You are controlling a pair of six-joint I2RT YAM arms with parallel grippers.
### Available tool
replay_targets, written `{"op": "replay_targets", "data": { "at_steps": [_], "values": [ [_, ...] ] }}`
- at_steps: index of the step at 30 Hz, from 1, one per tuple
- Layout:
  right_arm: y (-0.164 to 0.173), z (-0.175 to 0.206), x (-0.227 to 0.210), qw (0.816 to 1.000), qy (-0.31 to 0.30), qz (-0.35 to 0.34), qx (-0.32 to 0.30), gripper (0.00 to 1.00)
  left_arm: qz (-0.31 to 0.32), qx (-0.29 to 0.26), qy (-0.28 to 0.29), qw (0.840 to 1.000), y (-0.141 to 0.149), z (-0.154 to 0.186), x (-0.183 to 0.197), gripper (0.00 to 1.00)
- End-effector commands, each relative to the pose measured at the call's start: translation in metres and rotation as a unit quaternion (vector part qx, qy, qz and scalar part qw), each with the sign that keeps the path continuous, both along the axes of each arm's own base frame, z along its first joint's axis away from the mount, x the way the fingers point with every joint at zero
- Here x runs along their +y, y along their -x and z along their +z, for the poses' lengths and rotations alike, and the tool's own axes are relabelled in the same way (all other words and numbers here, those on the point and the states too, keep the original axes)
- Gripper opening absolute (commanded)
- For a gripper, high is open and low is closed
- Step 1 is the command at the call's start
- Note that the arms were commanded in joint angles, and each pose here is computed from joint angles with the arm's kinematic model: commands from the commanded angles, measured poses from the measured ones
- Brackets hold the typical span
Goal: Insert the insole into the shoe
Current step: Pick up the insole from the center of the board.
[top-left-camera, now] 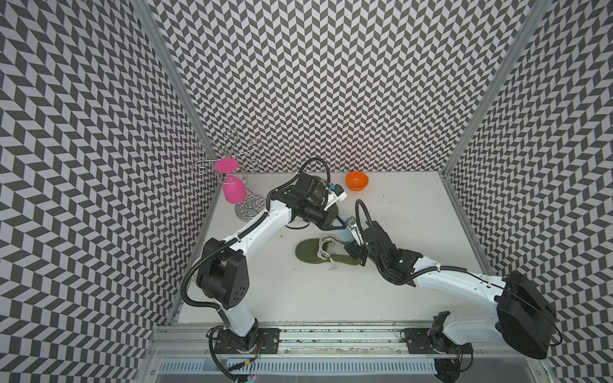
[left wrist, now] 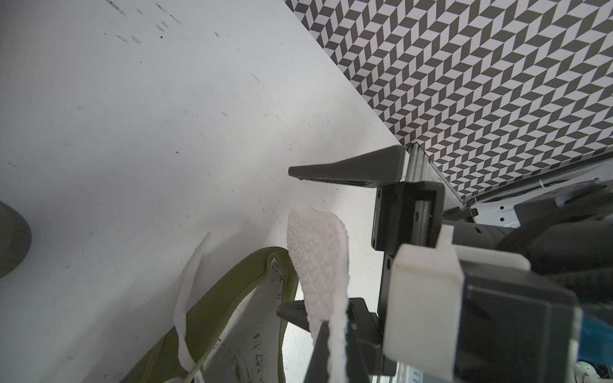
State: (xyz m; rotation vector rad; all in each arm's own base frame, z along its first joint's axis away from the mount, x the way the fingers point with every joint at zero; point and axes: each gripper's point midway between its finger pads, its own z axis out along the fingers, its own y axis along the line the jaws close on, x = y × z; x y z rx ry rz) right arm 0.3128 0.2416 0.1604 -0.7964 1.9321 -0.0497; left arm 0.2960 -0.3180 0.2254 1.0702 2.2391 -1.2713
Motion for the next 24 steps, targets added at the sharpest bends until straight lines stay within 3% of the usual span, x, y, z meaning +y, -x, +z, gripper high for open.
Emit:
{"op": "replay_targets", "data": {
  "at_steps": [1, 12, 16, 21, 24],
  "values": [
    [-0.006, 0.034, 0.007, 0.998, -0.051, 0.009, -0.043, 0.92, 0.010, -0.001, -0.005, 1.000, -0.001, 0.006, 0.006, 0.00],
    [-0.003, 0.038, 0.004, 0.997, -0.058, 0.009, -0.051, 0.70, 0.041, -0.001, -0.011, 0.999, -0.018, 0.006, 0.012, 0.00],
    [0.001, 0.039, 0.006, 0.997, -0.066, 0.018, -0.039, 0.63, 0.060, -0.003, -0.020, 0.998, -0.027, 0.003, 0.012, 0.06],
    [0.005, 0.035, 0.006, 0.997, -0.067, 0.023, -0.026, 0.61, 0.080, -0.016, -0.022, 0.996, -0.036, 0.007, 0.012, 0.18],
    [0.007, 0.035, 0.010, 0.997, -0.074, 0.030, -0.018, 0.59, 0.085, -0.022, -0.017, 0.996, -0.040, 0.011, 0.011, 0.11]
  ]
}}
